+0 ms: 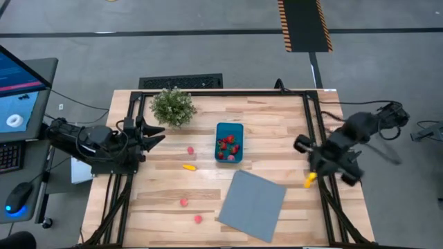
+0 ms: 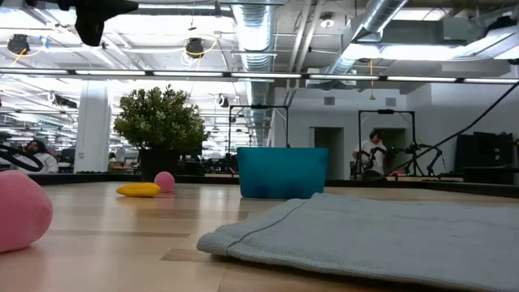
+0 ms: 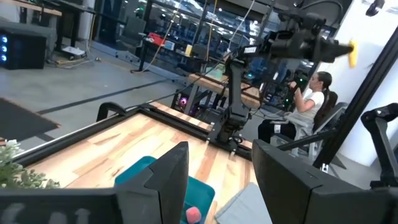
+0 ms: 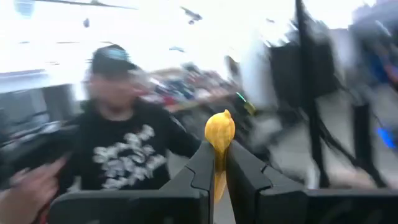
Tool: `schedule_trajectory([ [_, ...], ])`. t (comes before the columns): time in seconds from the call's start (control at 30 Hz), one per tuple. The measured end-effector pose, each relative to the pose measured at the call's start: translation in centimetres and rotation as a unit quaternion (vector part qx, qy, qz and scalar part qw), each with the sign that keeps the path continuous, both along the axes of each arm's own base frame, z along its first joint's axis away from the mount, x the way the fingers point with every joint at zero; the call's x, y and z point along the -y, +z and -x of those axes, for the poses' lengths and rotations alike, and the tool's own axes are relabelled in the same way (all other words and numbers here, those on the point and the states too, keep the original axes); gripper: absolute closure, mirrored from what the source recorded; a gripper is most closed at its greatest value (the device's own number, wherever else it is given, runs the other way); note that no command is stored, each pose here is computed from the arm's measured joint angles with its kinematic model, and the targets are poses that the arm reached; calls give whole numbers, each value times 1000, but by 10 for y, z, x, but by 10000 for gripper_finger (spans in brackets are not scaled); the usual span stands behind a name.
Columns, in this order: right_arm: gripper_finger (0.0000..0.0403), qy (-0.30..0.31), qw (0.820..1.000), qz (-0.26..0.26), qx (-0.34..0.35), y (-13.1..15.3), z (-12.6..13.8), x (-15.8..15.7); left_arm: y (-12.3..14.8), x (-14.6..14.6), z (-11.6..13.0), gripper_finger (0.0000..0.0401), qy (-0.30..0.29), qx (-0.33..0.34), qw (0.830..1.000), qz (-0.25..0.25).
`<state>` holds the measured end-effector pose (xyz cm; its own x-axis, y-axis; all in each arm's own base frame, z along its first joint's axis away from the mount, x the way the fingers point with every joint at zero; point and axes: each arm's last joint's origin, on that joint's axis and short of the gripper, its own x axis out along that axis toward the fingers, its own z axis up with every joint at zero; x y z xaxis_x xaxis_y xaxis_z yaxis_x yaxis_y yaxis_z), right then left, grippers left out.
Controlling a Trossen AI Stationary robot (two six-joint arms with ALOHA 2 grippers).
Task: Pick and placing Produce into tupperware
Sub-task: Put the corn into the blue bin
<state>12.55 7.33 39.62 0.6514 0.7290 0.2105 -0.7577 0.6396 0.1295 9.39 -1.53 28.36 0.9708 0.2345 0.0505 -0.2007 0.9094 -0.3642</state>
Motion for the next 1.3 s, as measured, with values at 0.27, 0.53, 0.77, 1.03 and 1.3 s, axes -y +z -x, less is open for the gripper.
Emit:
schedule_trajectory([
  [0.27, 351, -55, 989, 17, 134, 19, 23, 33, 0, 0, 0, 234, 3, 3, 1000, 6],
  [0.53, 352, -202, 975, -7, 90, 18, 13, 68, 1, -1, 0, 234, 14, 5, 1000, 7],
  [0.77, 354, -339, 940, -28, 22, 6, -18, 100, 0, -1, 0, 234, 25, 0, 1000, 2],
  [1.03, 355, -432, 900, 39, -45, -21, -64, 119, -4, -1, 0, 234, 25, -22, 999, -6],
  [1.3, 353, -490, 821, 269, -118, -68, -112, 105, -9, -1, 0, 234, 27, -44, 999, -6],
])
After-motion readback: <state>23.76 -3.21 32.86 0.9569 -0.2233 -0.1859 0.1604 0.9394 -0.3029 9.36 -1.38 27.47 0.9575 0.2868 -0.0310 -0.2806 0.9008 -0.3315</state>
